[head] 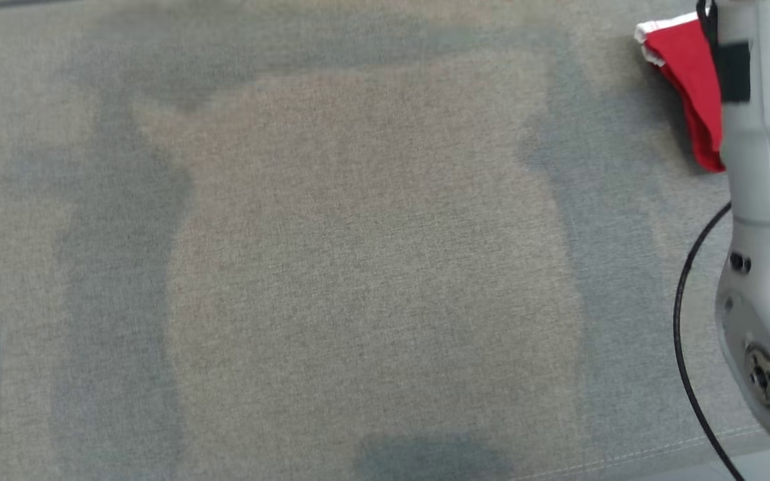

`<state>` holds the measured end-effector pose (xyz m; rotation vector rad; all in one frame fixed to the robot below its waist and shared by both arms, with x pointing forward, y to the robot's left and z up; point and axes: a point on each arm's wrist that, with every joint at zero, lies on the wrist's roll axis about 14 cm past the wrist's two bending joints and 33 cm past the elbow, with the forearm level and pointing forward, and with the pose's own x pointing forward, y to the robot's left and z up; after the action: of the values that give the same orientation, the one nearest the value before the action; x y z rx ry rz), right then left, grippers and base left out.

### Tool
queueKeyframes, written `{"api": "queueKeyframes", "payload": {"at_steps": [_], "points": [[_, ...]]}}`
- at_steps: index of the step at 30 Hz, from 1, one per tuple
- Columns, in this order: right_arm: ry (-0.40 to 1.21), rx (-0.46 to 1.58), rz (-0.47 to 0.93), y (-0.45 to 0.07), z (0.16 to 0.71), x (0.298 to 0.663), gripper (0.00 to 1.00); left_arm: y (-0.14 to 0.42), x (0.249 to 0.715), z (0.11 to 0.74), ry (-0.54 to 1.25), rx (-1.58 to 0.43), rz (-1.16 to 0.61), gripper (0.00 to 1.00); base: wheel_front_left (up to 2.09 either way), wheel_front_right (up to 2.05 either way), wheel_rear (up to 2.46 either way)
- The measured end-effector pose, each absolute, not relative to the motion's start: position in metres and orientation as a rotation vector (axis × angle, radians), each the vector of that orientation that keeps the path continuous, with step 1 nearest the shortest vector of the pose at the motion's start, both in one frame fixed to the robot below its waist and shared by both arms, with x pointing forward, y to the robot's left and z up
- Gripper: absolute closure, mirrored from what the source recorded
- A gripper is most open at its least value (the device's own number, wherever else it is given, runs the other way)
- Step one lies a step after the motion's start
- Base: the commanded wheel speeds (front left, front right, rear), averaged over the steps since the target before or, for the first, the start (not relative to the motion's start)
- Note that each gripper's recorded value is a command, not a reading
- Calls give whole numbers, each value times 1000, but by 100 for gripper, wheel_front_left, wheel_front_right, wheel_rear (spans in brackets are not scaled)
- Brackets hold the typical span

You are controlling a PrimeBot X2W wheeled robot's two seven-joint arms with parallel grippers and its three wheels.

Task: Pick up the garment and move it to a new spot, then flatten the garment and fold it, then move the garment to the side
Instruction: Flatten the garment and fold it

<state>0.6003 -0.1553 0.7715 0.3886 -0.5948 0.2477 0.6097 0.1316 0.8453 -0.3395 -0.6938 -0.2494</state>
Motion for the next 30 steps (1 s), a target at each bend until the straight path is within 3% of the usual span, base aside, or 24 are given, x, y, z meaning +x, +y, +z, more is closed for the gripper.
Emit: {"api": "queueKeyframes", "payload": {"at_steps": [3,8,12,15,20,30], "points": [[-527,368,229,-148,745,630,100,134,636,818,-646,-338,-215,100,0,0,0],[-313,394,176,-141,641,669,100,137,675,709,-459,-391,-184,100,0,0,0],[-79,443,139,-131,531,671,100,148,679,589,-240,-417,-147,100,0,0,0],[19,508,123,-124,483,665,100,159,667,544,-174,-440,-134,100,0,0,0],[79,517,155,-116,453,650,100,180,641,516,-148,-458,-111,100,0,0,0],[89,556,205,-115,454,607,100,176,577,505,-125,-537,-123,100,0,0,0]]}}
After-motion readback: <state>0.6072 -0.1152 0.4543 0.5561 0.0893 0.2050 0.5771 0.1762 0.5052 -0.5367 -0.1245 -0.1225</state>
